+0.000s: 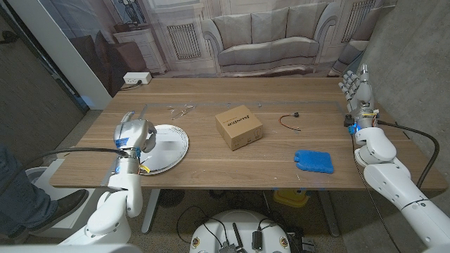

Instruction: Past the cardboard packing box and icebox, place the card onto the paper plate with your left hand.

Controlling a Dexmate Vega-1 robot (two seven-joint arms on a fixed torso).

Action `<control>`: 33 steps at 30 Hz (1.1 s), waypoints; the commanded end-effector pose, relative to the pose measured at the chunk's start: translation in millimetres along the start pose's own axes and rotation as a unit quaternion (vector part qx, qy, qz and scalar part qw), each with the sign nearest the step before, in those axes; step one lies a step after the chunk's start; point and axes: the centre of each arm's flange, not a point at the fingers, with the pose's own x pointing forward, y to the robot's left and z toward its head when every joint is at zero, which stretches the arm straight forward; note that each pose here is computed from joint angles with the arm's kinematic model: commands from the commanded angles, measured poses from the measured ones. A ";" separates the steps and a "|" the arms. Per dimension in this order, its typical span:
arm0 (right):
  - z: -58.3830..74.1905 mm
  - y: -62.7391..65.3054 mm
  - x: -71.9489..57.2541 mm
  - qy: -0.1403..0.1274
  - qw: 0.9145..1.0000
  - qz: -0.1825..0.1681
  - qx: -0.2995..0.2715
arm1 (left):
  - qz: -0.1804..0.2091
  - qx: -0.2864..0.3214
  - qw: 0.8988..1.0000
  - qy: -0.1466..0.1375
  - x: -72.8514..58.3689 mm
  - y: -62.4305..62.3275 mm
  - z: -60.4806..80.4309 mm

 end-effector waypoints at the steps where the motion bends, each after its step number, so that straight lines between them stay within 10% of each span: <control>1: 1.1 1.3 -1.1 0.005 1.000 0.000 -0.002 | -0.004 -0.004 1.000 0.017 -2.6 -9.6 -9.3; 33: 3.3 7.6 7.8 0.011 1.000 0.003 -0.009 | -0.004 -0.032 0.999 0.026 9.0 -46.5 -2.8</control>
